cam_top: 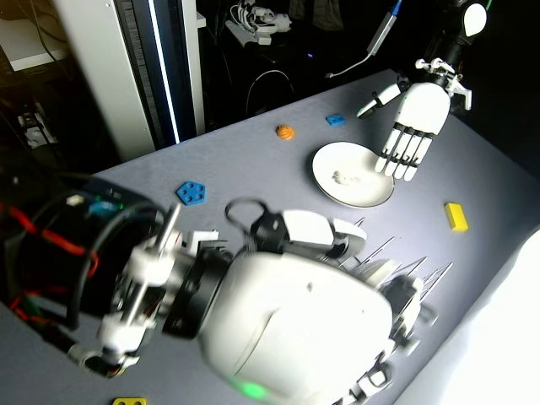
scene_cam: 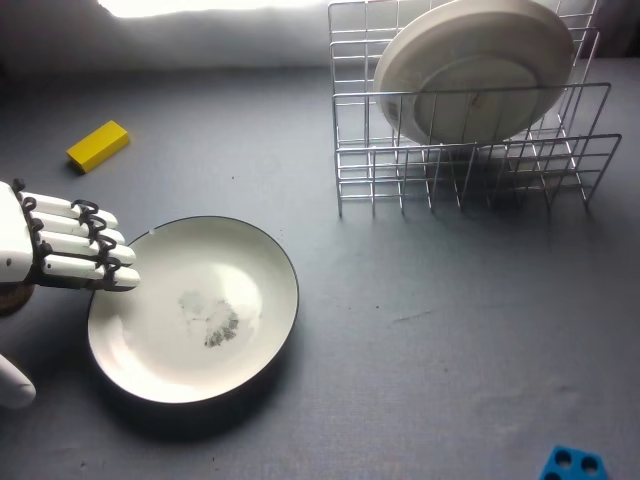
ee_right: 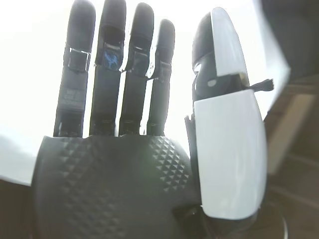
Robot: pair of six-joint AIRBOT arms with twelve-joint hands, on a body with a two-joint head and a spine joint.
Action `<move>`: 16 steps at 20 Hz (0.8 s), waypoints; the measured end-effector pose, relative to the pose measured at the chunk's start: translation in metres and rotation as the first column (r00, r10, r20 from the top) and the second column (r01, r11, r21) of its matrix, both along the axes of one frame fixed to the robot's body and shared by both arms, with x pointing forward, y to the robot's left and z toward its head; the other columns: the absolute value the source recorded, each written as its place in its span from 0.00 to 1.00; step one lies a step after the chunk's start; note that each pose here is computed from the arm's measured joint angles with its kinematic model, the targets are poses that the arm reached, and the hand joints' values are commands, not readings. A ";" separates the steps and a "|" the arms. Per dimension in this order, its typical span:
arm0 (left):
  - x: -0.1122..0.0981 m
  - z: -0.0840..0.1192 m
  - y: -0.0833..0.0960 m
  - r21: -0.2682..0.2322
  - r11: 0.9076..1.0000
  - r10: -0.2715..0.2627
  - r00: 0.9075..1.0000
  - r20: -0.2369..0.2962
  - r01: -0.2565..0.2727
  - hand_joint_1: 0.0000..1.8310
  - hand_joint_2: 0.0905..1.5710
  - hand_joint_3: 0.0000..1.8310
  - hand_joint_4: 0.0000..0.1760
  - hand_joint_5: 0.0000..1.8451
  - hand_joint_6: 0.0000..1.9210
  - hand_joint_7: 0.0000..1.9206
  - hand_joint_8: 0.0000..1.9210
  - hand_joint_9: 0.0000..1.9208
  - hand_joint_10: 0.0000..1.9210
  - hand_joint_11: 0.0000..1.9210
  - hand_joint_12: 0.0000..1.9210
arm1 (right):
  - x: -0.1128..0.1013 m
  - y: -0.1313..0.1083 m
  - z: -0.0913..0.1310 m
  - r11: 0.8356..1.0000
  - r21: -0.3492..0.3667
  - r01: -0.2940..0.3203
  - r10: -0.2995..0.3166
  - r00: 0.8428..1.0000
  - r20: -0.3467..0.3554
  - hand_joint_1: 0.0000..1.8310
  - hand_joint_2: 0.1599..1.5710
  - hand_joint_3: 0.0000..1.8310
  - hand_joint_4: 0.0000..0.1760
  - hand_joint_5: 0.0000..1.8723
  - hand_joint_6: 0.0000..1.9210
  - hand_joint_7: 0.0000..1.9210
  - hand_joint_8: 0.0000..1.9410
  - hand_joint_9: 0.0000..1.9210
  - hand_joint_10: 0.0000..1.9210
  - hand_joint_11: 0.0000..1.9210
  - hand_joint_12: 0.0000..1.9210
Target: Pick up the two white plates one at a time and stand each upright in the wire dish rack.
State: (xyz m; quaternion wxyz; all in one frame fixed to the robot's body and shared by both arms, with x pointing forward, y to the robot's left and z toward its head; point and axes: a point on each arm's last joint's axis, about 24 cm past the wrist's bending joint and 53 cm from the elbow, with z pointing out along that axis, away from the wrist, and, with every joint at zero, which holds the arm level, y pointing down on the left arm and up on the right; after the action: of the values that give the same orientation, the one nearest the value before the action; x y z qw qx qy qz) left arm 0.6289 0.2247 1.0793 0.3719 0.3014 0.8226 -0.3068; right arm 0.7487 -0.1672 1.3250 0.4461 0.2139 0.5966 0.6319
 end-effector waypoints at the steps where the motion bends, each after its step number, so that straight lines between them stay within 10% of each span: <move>1: 0.000 0.000 0.000 0.000 1.000 0.000 1.000 0.000 0.000 0.00 0.61 0.00 0.00 0.00 0.00 0.00 0.00 0.00 0.00 0.00 0.00 | -0.005 0.007 0.000 0.997 -0.079 -0.005 0.010 0.998 0.057 0.59 0.62 0.00 0.00 0.48 0.00 0.50 0.00 0.50 0.00 0.27 0.59; 6: -0.001 -0.002 0.001 0.001 1.000 0.005 1.000 -0.010 -0.005 0.00 0.61 0.00 0.00 0.00 0.00 0.00 0.00 0.00 0.00 0.00 0.00 | -0.028 0.055 -0.004 0.938 -0.345 0.016 0.080 0.962 0.263 0.56 0.61 0.00 0.00 0.31 0.00 0.34 0.00 0.33 0.00 0.08 0.61; 11: -0.005 -0.010 0.002 -0.005 1.000 0.013 0.999 -0.046 -0.013 0.00 0.59 0.00 0.00 0.00 0.00 0.00 0.00 0.00 0.00 0.00 0.00 | -0.091 0.130 0.000 0.830 -0.550 0.090 0.242 0.831 0.500 0.54 0.59 0.00 0.00 0.18 0.00 0.21 0.00 0.20 0.00 0.00 0.50; 14: -0.011 -0.020 0.006 -0.003 1.000 0.030 0.996 -0.086 -0.030 0.00 0.60 0.00 0.00 0.00 0.00 0.00 0.00 0.00 0.00 0.00 0.00 | -0.128 0.165 -0.013 0.821 -0.568 0.060 0.301 0.800 0.519 0.54 0.56 0.00 0.00 0.10 0.00 0.13 0.00 0.12 0.00 0.00 0.36; 16: -0.012 -0.028 0.011 0.003 0.999 0.053 0.992 -0.115 -0.053 0.00 0.60 0.00 0.00 0.00 0.00 0.00 0.00 0.00 0.00 0.00 0.00 | -0.143 0.180 -0.034 0.783 -0.620 0.047 0.353 0.788 0.505 0.53 0.53 0.00 0.00 0.05 0.00 0.07 0.00 0.06 0.00 0.00 0.22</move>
State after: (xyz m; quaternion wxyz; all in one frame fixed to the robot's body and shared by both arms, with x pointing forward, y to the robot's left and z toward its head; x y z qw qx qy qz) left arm 0.6171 0.2353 1.0518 0.3319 0.2613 0.8503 -0.3140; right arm 0.6055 0.0128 1.2906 0.5985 -0.2013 0.6102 0.4784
